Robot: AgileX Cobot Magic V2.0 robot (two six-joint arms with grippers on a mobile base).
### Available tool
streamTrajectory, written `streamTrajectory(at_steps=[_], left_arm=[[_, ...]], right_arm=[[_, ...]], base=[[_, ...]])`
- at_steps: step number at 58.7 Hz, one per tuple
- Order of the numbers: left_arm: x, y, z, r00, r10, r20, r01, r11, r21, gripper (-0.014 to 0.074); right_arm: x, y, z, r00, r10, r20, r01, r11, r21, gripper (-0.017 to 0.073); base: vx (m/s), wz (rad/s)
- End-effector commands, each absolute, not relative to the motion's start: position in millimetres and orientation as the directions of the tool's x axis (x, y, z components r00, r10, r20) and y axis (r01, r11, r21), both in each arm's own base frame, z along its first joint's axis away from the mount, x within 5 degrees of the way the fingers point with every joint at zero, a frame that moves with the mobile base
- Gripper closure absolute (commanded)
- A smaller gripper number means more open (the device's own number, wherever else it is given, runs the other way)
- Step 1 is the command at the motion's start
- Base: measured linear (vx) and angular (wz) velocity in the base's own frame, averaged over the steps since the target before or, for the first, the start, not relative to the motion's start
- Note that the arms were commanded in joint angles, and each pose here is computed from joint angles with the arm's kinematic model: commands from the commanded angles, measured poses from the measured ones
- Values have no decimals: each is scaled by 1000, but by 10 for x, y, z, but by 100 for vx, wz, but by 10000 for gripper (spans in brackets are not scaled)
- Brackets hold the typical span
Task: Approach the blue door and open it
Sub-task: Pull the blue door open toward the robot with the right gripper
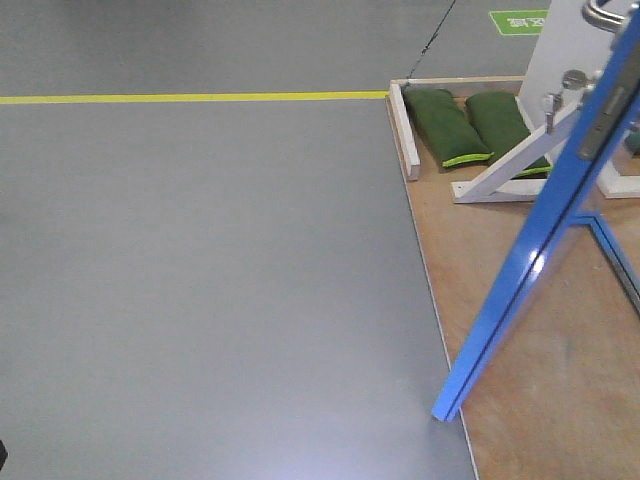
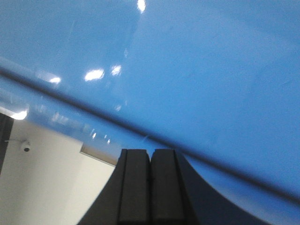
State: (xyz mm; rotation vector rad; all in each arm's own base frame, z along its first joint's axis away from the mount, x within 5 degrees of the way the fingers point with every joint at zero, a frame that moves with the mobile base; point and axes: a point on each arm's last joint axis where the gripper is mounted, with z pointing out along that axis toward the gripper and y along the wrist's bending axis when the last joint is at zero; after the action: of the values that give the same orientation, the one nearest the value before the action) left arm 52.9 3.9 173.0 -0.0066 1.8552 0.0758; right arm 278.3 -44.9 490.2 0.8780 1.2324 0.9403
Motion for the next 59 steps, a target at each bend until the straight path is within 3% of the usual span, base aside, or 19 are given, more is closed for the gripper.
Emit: streamTrajectory(at_steps=[1,29,59], left_arm=[[534,33,1876,-168,31,-985,-42,998,39,521],[534,33,1876,-168,31,-985,-42,998,39,521],[534,33,1876,-168,31,-985,-42,998,39,521]], right_arm=[[2692,-495,5067,165,913,-373,-144,397,907,551],[3089,-674,4770,229,908,-352,-51,372,927,551],[3365,-572,4542,124,929,-350,-2,353,936,551]], base=[[0,3],[0,0],[0,0]])
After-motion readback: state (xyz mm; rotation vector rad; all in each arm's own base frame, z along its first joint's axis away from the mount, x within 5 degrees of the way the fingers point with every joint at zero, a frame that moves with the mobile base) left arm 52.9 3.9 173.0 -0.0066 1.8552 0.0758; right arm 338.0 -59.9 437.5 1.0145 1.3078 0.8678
